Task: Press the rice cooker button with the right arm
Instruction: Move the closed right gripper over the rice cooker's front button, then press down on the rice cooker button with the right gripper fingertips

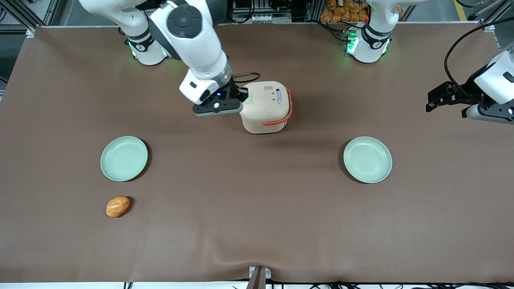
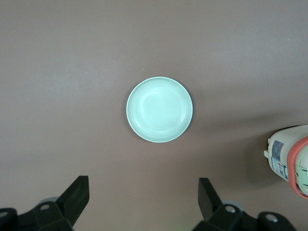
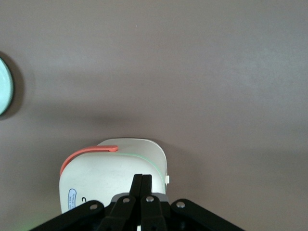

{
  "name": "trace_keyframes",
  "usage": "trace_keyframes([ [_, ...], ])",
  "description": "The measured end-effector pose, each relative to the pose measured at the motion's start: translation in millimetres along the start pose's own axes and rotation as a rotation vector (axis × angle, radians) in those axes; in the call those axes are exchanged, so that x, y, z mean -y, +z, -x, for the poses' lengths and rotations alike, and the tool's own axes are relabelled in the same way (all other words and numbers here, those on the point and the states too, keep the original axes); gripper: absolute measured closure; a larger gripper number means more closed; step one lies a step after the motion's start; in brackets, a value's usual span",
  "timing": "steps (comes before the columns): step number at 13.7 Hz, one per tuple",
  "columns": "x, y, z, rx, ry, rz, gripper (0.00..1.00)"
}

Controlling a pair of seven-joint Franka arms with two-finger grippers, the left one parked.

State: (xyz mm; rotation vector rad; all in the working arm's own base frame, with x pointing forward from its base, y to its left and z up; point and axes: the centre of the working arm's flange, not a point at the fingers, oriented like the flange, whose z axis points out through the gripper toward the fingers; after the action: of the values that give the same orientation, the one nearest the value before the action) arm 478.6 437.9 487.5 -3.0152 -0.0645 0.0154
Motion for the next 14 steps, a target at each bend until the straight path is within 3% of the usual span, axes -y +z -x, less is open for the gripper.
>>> trace_keyframes([
  [5,37,49,54,0.079,-0.011,0.071,0.99],
  [14,33,101,80,0.105,0.014,0.113,0.99],
])
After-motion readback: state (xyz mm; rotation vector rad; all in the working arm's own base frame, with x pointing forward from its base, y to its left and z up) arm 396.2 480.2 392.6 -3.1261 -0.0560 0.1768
